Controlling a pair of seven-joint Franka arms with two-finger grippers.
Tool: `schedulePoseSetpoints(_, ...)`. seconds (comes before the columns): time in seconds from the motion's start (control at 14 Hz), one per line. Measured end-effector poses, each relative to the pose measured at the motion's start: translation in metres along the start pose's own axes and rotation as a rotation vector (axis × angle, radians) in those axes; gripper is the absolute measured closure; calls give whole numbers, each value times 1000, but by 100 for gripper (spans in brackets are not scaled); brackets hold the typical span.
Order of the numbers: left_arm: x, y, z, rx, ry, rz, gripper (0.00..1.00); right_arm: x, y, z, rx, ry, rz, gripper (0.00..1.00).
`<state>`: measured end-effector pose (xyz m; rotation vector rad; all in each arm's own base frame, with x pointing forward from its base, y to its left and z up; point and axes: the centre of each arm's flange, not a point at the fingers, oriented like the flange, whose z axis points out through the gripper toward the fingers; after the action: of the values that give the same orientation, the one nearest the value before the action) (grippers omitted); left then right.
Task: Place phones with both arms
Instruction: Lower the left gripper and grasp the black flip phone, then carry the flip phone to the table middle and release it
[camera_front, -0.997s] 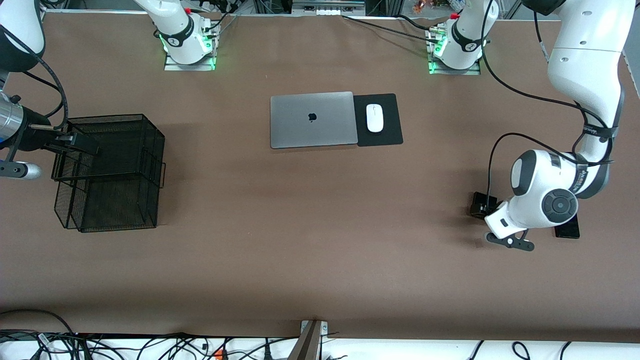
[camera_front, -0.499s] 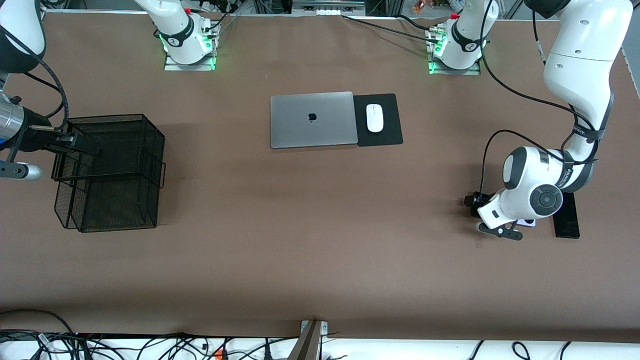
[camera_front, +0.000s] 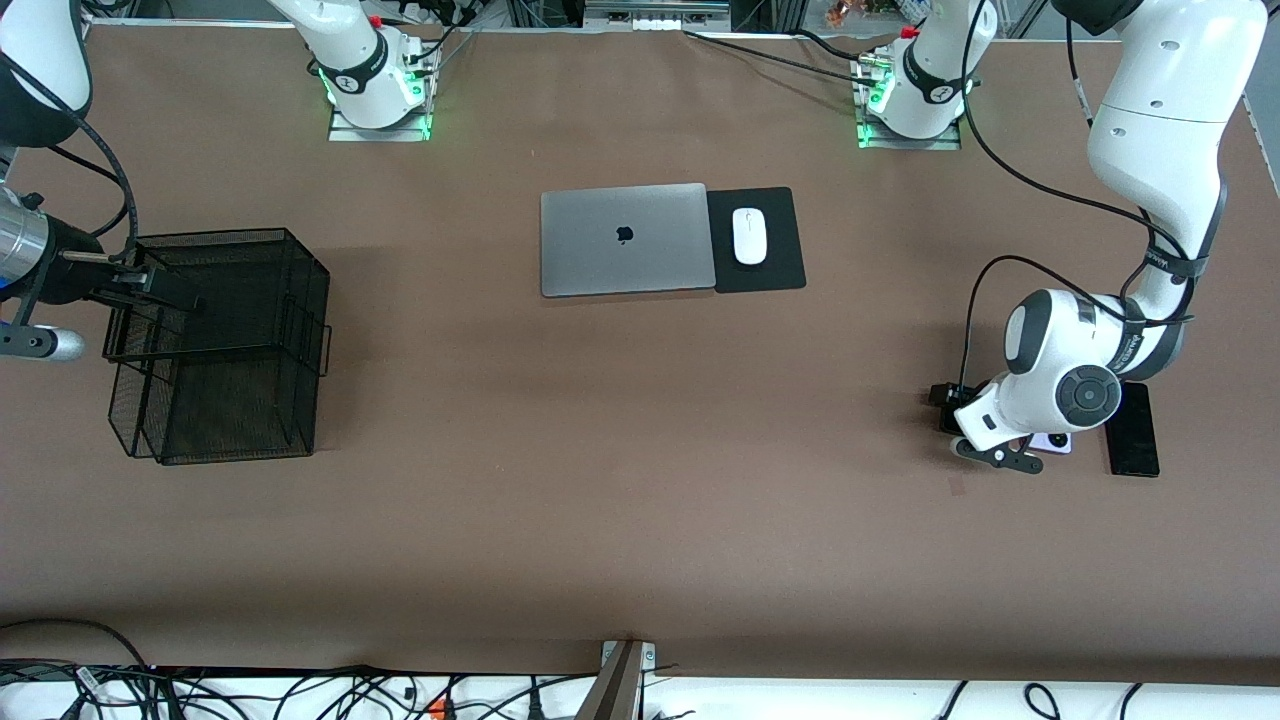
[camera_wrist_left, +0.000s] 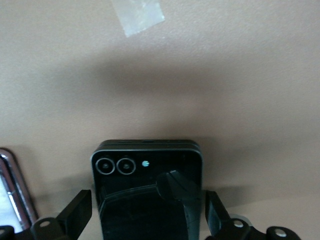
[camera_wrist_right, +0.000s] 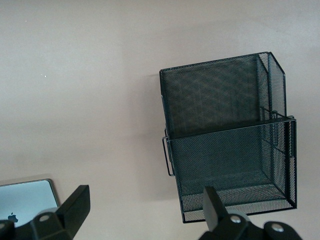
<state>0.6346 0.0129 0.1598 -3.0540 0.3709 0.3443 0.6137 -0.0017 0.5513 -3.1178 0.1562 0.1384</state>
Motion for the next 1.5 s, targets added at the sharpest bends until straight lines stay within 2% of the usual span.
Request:
schedulePoseSetpoints(0.21,-1,-5,1,-1,0,-7,0,0,0,1,0,-1,0,0)
schedulePoseSetpoints(0.64,-1,-4,-2,-1,3,-6,20,0,0,1,0,-1,0,0)
schedulePoseSetpoints(1.14,5,4,-10,2,20,-10,20,0,0,1,0,-1,0,0)
schedulePoseSetpoints(1.5,34,82,-59,46,-9,-63,20,0,0,1,0,-1,0,0)
